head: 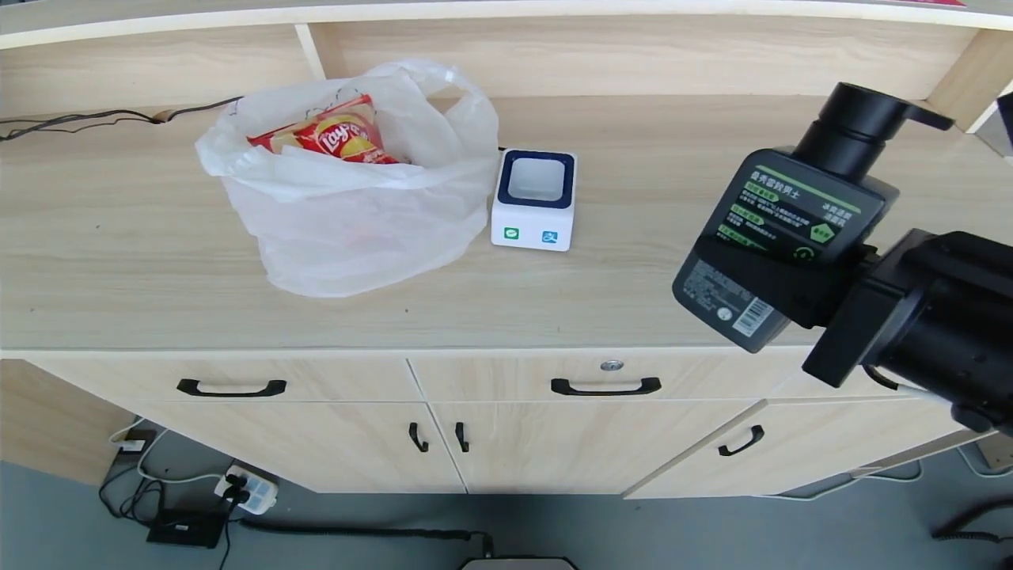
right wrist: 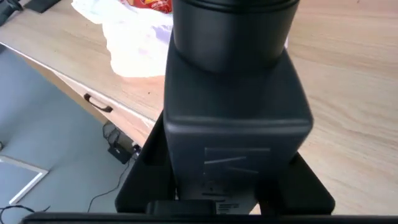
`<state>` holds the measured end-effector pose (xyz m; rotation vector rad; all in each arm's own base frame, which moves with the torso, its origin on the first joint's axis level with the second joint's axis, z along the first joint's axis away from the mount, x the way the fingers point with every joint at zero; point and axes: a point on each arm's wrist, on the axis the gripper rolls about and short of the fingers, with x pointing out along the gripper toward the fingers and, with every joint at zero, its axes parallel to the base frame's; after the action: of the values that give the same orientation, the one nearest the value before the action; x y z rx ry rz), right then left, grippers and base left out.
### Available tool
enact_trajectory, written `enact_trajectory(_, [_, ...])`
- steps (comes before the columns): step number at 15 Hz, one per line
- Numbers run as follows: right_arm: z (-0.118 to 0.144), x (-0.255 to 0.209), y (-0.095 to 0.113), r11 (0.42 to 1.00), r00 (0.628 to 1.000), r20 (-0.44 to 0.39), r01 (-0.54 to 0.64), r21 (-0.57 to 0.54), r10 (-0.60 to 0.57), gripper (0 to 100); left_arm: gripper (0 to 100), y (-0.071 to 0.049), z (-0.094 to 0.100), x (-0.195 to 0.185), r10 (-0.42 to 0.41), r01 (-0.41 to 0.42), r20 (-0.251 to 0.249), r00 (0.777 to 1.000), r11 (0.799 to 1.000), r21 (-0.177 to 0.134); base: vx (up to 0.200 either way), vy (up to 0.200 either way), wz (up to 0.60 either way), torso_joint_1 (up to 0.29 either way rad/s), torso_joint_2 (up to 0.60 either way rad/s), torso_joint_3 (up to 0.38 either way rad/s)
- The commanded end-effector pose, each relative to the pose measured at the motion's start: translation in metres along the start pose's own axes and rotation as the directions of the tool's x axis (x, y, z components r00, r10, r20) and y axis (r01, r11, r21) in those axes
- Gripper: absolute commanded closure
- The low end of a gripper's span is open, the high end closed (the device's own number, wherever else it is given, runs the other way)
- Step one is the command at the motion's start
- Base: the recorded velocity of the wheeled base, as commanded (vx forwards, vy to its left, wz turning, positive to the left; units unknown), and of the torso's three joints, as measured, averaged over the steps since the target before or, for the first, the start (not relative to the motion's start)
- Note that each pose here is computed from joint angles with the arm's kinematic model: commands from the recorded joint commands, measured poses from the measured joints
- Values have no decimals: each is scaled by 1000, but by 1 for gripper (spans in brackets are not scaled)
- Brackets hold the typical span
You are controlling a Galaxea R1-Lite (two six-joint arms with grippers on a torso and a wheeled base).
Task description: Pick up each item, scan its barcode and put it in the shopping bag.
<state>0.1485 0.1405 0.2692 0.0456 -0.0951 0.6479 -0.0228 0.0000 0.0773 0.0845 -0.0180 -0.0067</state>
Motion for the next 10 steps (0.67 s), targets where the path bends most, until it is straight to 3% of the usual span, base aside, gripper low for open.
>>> enact_trajectory(1, [7, -2, -7, 999, 999, 29, 33, 6, -33, 100, 0, 0, 0, 0, 0, 0, 1, 1000, 1000, 0, 0, 200, 0, 17, 7, 2])
enact_trajectory(3, [8, -1, -14, 998, 998, 31, 64, -7, -63, 100, 0, 0, 0, 0, 0, 0, -1, 1000, 1000, 0, 0, 200, 0, 15, 5, -2])
enact_trajectory(10, [2, -2, -24, 996, 998, 7, -62, -67, 63, 100, 0, 0, 0, 0, 0, 0, -1, 1000, 1000, -2, 0, 200, 0, 2, 5, 3])
